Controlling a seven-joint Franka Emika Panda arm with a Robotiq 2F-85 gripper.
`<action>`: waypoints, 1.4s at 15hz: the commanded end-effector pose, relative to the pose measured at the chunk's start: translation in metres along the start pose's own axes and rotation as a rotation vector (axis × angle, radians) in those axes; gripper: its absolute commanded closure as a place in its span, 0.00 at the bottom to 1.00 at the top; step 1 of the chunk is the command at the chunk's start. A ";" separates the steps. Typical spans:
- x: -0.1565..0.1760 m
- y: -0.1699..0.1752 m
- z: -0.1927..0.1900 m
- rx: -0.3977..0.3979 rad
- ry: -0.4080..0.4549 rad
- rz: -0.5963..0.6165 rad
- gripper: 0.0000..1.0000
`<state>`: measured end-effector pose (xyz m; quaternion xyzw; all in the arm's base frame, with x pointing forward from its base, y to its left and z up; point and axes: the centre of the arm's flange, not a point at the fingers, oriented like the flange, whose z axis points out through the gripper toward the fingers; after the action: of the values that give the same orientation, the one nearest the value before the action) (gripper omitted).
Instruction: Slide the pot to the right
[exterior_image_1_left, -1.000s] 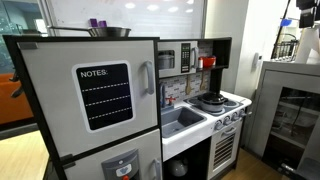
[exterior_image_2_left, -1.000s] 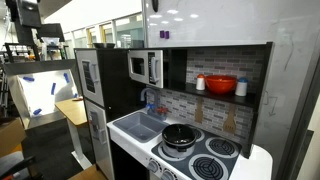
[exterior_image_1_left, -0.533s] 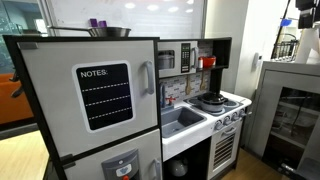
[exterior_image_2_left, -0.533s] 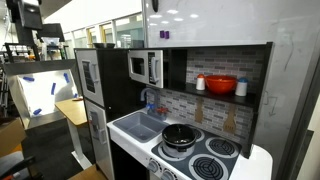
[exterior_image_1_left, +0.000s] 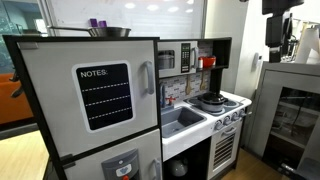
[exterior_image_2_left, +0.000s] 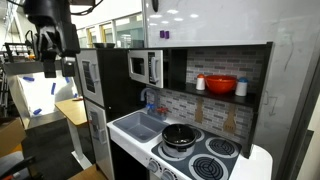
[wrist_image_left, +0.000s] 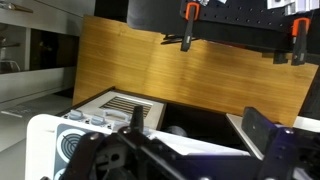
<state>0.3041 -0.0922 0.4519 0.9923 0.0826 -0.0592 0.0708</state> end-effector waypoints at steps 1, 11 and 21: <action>0.041 -0.009 0.026 0.045 0.045 -0.028 0.00; 0.137 -0.035 0.100 0.217 0.153 0.001 0.00; 0.170 -0.001 0.174 0.254 0.330 0.034 0.00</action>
<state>0.4365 -0.0799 0.2833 0.9933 0.0589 0.0748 -0.0658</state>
